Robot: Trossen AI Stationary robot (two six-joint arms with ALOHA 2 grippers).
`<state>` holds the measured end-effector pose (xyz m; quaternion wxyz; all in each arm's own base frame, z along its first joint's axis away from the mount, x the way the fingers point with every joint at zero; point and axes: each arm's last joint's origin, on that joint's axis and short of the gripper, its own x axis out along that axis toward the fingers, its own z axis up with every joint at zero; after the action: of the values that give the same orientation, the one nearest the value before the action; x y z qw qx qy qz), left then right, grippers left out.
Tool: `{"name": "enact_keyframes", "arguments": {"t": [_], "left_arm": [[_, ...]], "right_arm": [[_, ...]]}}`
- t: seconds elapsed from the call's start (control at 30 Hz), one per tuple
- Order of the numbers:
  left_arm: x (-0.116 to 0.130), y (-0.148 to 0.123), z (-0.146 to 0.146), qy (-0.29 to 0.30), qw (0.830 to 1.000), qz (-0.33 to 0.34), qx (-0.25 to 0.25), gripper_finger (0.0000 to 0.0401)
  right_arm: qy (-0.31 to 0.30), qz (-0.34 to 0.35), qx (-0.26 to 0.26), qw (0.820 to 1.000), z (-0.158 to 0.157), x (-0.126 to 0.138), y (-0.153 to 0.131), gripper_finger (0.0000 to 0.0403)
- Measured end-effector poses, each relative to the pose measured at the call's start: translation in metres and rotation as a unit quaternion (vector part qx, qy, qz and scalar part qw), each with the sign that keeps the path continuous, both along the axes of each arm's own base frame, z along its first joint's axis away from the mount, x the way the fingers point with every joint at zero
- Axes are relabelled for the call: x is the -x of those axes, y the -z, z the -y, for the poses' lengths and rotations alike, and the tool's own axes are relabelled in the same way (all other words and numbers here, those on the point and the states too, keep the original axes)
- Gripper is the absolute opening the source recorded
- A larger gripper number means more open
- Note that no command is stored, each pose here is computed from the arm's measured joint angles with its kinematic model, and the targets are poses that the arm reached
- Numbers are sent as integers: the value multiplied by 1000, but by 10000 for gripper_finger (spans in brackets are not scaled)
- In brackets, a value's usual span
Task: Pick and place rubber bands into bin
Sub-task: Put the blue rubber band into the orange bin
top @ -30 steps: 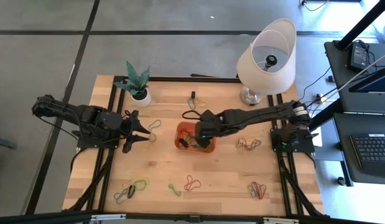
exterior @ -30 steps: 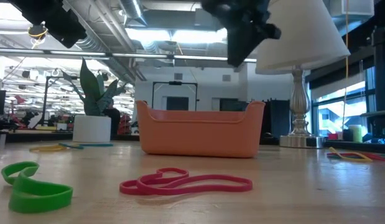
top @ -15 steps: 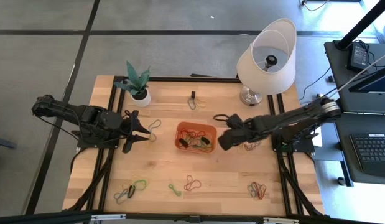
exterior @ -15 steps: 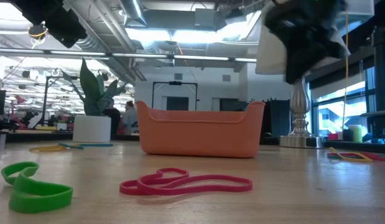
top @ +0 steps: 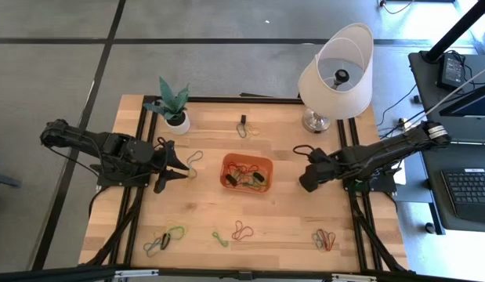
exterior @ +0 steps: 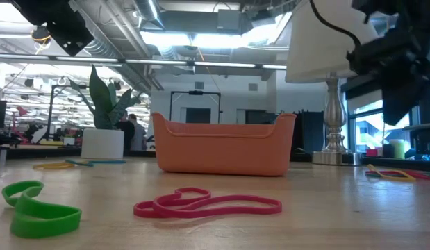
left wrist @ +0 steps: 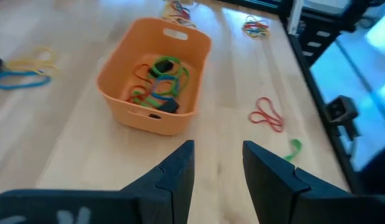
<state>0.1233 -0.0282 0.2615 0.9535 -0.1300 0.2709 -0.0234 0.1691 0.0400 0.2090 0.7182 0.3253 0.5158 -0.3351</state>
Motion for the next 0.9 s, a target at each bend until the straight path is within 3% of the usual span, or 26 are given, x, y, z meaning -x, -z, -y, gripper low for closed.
{"name": "enact_keyframes", "arguments": {"t": [0.13, 0.37, 0.8, 0.9], "left_arm": [[0, 0, 1, 6, 1000, -2, 7, 130], [0, 0, 0, -12, 999, -5, 33, 130], [0, 0, -4, -79, 997, 8, -8, 130], [-1, -1, -7, -113, 993, 14, -38, 129]], "right_arm": [[-2, -14, -5, 1000, 2, 10, 7, 71], [-26, -90, -77, 993, 0, 23, 14, 71], [-21, -98, -27, 995, 4, 26, 14, 71], [-21, -93, -25, 995, 4, 25, 14, 71]]}}
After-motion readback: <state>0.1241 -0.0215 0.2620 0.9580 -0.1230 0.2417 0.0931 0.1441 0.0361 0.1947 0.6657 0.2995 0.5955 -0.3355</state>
